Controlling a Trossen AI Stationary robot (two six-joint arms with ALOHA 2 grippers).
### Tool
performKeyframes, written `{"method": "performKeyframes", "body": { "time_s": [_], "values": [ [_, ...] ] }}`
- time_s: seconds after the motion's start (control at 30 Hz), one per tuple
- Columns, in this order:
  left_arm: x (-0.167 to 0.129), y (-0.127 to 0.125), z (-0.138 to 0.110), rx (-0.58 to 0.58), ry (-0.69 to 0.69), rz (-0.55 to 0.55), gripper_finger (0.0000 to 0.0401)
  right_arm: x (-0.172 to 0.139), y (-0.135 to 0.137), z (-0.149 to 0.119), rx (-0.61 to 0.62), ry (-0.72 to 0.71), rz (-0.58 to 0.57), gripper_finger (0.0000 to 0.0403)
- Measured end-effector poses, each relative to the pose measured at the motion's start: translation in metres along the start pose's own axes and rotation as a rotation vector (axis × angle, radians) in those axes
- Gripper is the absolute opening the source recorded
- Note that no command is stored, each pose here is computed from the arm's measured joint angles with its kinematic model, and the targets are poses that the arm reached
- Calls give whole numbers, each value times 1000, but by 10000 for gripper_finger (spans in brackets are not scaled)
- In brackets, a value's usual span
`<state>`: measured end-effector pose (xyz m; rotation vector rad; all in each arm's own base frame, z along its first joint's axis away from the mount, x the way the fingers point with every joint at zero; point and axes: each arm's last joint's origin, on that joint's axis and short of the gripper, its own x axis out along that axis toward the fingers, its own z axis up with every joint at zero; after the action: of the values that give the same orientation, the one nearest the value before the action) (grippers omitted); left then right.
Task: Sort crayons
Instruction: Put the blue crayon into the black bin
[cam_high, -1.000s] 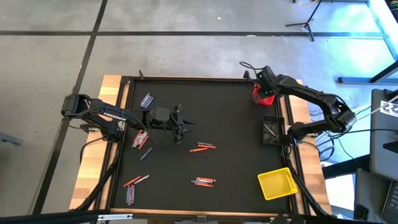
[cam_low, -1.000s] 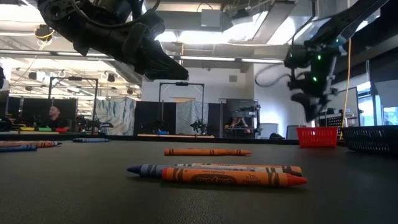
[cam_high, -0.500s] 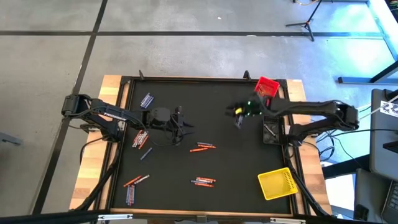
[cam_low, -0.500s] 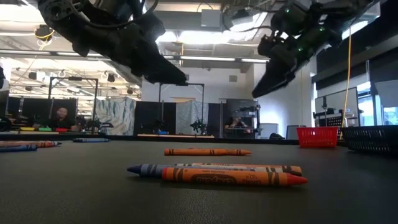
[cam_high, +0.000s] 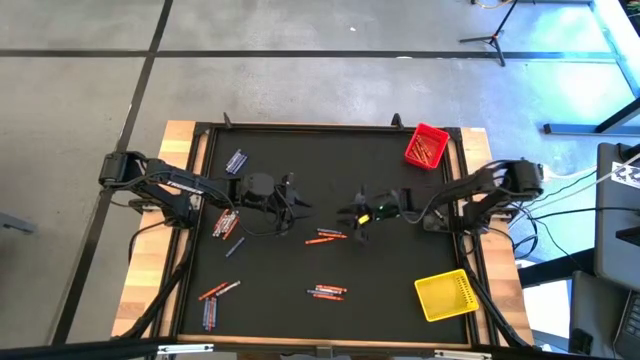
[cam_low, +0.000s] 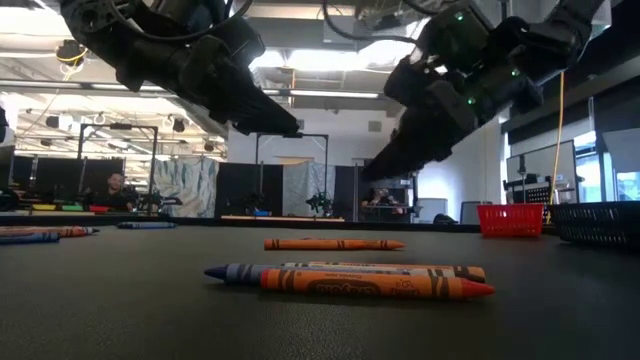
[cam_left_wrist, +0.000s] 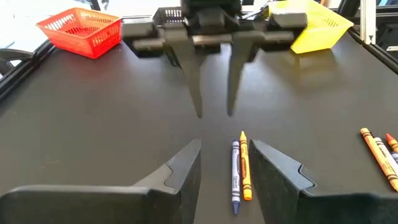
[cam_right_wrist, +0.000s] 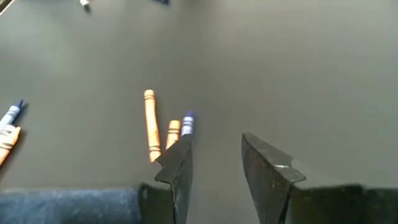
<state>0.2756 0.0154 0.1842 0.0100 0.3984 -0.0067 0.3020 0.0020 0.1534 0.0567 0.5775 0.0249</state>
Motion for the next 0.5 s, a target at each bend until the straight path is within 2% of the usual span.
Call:
{"method": "performKeyframes", "body": {
  "time_s": [0.23, 0.5],
  "values": [
    [0, 0, 0, 0, -1, 2, 126, 24, 10, -13, -19, 68, 27, 135],
    [0, 1, 1, 0, -6, 43, 126, 35, 10, -23, -7, 100, 25, 135]
  ]
}}
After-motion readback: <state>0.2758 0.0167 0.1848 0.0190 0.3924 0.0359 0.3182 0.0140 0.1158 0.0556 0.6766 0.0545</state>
